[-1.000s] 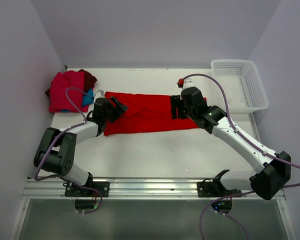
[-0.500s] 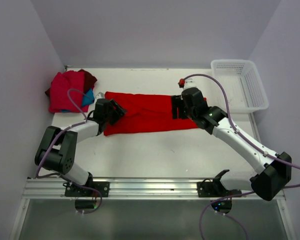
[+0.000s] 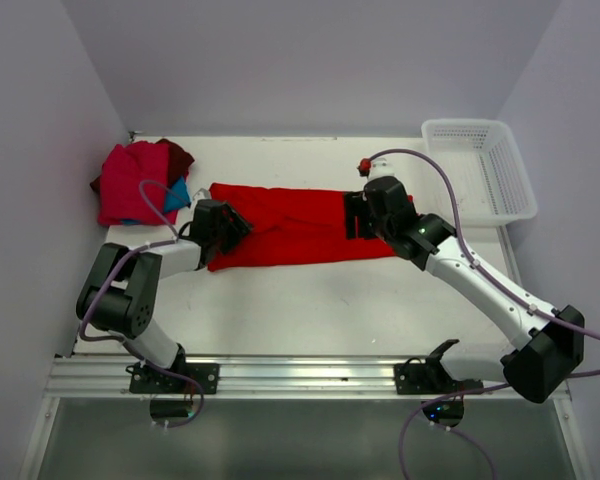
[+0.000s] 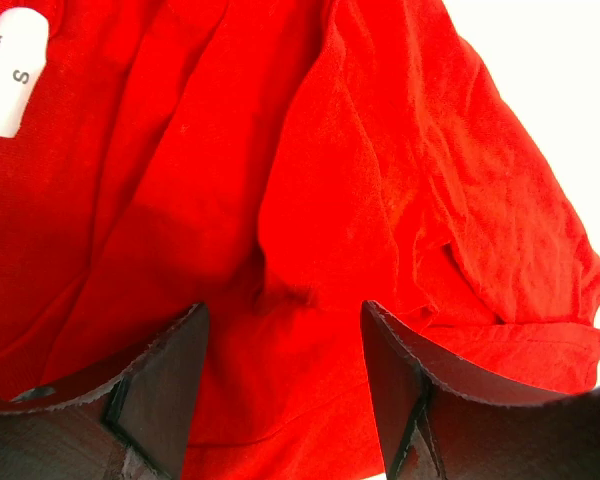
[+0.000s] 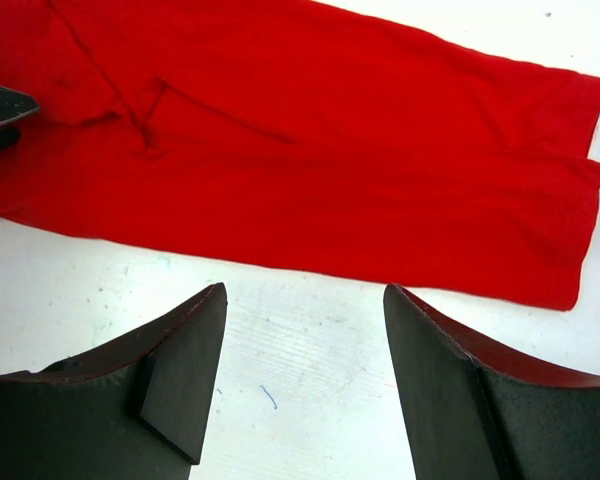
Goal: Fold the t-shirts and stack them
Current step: Fold the tshirt
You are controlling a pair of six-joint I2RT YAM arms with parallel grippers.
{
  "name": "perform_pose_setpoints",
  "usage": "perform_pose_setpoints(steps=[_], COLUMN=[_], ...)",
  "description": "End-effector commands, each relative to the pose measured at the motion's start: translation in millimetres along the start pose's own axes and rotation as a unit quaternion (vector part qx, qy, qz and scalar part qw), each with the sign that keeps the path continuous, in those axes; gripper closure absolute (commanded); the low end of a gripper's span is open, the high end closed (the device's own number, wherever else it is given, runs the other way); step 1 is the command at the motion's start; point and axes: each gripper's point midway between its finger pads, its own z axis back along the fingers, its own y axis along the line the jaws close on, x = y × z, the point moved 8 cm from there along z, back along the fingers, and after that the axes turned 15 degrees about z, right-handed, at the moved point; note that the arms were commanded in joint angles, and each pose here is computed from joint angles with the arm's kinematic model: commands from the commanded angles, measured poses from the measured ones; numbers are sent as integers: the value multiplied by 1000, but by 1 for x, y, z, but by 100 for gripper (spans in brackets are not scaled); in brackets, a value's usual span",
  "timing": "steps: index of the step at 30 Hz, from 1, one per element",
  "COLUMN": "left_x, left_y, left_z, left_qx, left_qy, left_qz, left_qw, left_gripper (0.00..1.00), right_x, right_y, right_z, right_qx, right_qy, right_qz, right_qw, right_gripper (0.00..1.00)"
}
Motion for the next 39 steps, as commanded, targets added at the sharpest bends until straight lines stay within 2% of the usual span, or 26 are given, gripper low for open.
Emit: perform_pose_setpoints(steps=[1, 11, 19, 21, 22, 25, 28, 31, 32, 39], left_x=[7, 10, 10, 9, 9, 9, 9, 8, 8, 13], left_y=[-12, -27, -27, -27, -29, -30, -28, -31, -32, -49], left_z=[-6, 3, -6, -9, -10, -14, -18, -17, -17, -19], left_qx=[-25, -78, -75, -74, -76, -80, -78, -84, -86, -115], left_qy=[-15, -18, -13, -10, -11, -7, -5, -3, -2, -3], left_qz=[7, 10, 11, 11, 11, 10, 11, 10, 10, -1], left_qw=[1000, 997, 997, 997, 997, 997, 997, 996, 996, 993], left_gripper=[34, 37, 38, 41, 43, 58, 83, 97, 100, 100], right_x=[3, 2, 1, 1, 0, 0, -1, -2, -2, -3], right_y=[-6, -6, -7, -7, -7, -8, -8, -9, -9, -9], right_z=[9, 7, 7, 7, 7, 7, 9, 9, 10, 9], right_qx=[-17, -18, -22, -21, -21, -22, -21, -24, -25, -25], right_qy=[-18, -14, -14, -13, -13, -14, -15, -15, -15, -13], right_qz=[-7, -2, -3, -2, -2, -2, -2, 0, 0, 3], right_qw=[1000, 1000, 1000, 1000, 1000, 1000, 1000, 1000, 1000, 1000], right_gripper=[32, 33, 33, 34, 35, 39, 44, 47, 47, 49])
